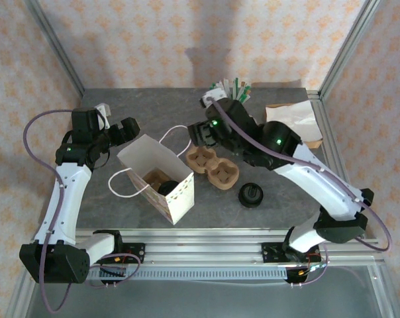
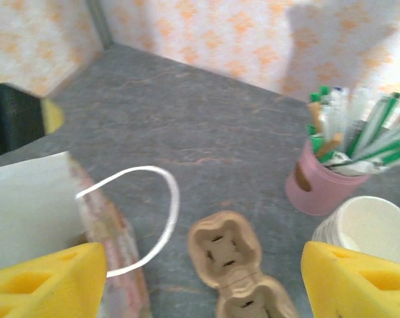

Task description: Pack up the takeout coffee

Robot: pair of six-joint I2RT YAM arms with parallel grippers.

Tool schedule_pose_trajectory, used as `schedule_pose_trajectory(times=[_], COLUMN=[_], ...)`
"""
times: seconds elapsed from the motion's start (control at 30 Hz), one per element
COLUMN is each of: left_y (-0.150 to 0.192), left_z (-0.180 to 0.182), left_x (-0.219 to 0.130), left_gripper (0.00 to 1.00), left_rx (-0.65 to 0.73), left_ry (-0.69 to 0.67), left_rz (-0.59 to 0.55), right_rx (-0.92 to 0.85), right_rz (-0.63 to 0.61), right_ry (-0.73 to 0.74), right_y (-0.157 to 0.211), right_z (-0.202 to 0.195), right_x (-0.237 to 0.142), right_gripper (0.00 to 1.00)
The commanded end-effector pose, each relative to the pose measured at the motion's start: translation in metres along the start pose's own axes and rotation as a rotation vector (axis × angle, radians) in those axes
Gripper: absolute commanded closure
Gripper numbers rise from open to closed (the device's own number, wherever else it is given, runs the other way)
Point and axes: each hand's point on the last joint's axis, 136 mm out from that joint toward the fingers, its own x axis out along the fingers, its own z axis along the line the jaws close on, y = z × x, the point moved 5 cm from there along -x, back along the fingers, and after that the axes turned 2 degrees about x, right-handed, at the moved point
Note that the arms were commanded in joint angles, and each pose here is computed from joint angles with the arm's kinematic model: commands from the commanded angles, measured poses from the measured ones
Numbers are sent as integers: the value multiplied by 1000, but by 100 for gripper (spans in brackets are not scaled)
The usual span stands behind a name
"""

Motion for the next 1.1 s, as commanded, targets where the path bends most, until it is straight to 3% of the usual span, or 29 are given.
schedule_pose_trajectory(times=[0.0,0.53,0.9,1.07], left_y=[-1,0,-3,-7], left_z=[2,3,4,5], left_x=[-5,-4,-14,-31], left_gripper=[1,2,2,1], left_rx=[22,21,38,54], left_ry=[-19,-19,-40,-62], left_rz=[-9,-10,-53,-146], right_rx=[53,273,640,699], right_rz=[-58,19,-43,-21], right_ry=[61,182,109,96], right_y=[-8,1,8,16], right_z=[-27,-144,-228,-251], right_x=[0,56,90,115], right_gripper=[23,31,47,64])
